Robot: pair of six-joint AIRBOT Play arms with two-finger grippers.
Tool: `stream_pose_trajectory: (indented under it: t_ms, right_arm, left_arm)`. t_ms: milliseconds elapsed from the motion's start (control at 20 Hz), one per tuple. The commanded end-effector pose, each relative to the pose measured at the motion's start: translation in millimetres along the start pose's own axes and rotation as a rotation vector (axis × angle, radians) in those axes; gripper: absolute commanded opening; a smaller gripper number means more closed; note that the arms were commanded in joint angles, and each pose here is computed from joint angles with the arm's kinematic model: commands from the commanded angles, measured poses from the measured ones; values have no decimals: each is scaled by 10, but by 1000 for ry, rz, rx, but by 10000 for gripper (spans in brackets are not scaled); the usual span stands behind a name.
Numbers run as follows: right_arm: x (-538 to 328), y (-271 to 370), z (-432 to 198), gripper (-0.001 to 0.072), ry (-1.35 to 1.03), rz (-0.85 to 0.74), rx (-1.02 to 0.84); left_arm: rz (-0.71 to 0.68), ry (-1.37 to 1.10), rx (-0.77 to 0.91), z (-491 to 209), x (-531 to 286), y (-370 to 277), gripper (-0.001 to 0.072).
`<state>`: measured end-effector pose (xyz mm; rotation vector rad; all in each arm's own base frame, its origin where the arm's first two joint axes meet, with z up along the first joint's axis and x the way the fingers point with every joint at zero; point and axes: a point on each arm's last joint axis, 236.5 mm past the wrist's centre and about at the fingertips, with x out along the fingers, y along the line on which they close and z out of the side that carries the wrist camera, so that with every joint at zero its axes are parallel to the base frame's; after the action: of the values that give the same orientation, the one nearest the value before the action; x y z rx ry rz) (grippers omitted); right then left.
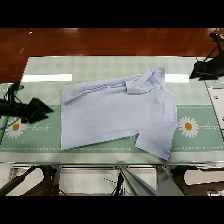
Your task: Fold the shirts.
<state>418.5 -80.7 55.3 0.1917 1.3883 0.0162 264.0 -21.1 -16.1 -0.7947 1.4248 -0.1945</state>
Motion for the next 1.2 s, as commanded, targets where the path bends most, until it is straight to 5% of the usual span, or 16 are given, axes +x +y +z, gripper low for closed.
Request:
stream_pose_trajectory:
  t_ms: [0,250,950,1150]
  right_arm:
    - [-14,-135,-381,497,11,90,89]
    - [287,-88,-776,497,-2,164,147]
    - [420,-59,-886,497,16,177,140]
    - [418,-53,-916,497,28,178,139]
  left_arm:
    - [90,80,-108,-738,142,469,484]
    - [-38,100,-124,-943,356,317,522]
    - [41,220,-155,-938,764,623,521]
    - [-62,257,-128,-913,1060,320,520]
